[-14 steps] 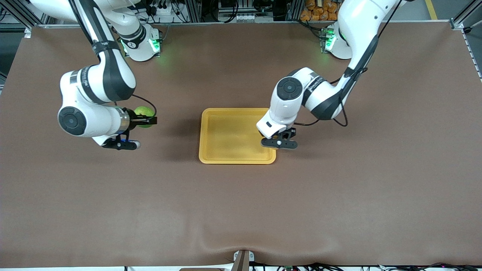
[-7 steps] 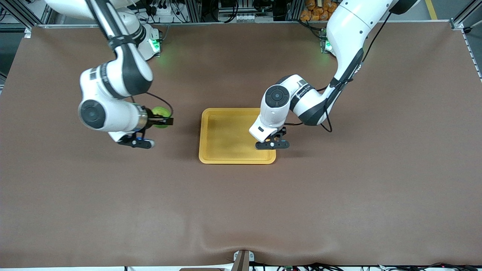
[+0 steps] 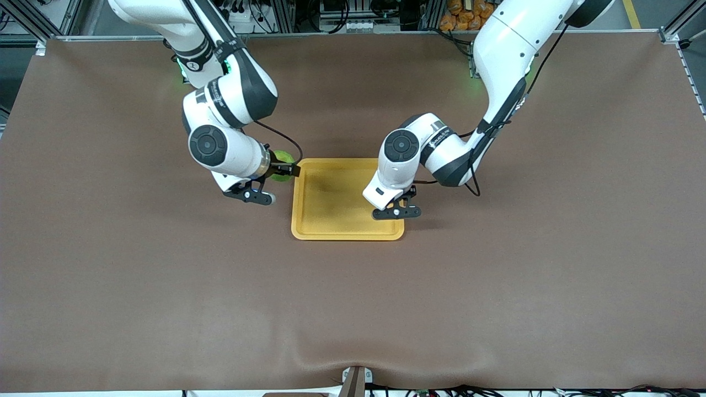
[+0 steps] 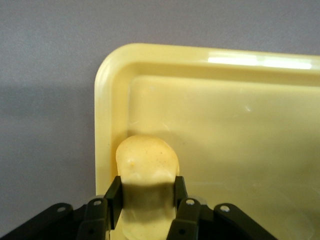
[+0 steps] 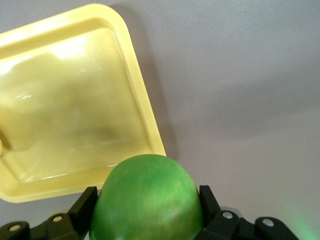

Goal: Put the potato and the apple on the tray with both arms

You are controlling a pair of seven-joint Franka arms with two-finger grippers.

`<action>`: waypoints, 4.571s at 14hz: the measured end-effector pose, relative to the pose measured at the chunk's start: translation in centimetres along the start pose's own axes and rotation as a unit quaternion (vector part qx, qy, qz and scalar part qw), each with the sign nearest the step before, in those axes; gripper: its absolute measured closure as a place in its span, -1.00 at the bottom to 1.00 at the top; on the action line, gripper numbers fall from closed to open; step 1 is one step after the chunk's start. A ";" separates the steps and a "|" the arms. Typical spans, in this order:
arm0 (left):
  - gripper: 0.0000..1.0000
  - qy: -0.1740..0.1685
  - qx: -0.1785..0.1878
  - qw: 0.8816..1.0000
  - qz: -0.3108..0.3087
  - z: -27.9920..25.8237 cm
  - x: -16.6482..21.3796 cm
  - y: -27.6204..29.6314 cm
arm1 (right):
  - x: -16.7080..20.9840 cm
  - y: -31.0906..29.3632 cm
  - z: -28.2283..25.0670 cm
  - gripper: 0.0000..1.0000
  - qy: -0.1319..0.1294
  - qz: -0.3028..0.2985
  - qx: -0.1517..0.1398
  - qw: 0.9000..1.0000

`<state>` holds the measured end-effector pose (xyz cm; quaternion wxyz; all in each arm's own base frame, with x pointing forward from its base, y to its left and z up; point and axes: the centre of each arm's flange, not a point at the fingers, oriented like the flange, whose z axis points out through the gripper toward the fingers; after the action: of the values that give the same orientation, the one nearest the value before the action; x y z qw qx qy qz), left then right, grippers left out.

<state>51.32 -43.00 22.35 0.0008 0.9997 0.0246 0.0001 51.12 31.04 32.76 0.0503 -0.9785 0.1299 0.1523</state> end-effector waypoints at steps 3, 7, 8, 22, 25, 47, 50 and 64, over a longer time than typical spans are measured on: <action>0.11 -0.004 0.002 1.000 0.004 0.6 -0.5 0.4 | -0.2 -1.1 1.2 -0.74 0.006 0.009 0.012 1.000; -0.28 -0.006 0.003 1.000 0.005 0.8 -0.6 0.5 | -0.7 -3.2 3.6 -0.74 0.022 0.022 0.020 0.999; -0.50 -0.005 0.002 1.000 0.005 0.7 -0.6 0.5 | -0.8 -3.5 4.3 -0.74 0.023 0.022 0.019 0.999; -1.00 0.016 0.006 0.999 -0.046 -17.5 6.7 -10.5 | 1.0 -6.1 12.1 -0.74 0.065 0.055 0.031 0.996; -1.00 0.021 0.012 0.998 -0.064 -21.9 7.8 -14.3 | 1.6 -6.3 12.5 -0.74 0.067 0.059 0.031 0.996; -1.00 0.013 0.048 0.999 -0.020 -41.6 6.9 -35.7 | 3.8 -6.8 2.5 -1.00 0.002 0.077 -0.015 0.997; -1.00 -0.003 0.052 0.999 -0.011 -41.6 6.6 -37.3 | 4.4 -6.2 0.1 -1.00 0.000 0.083 -0.015 0.996; -1.00 -0.014 0.040 0.999 0.002 -44.2 1.8 -38.0 | 6.5 9.2 -17.3 -1.00 -0.001 0.081 -0.006 0.997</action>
<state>51.26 -4.85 66.50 -0.0391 0.9989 0.0224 -0.0147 59.52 18.27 46.64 0.0321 -0.9649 0.2075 0.1579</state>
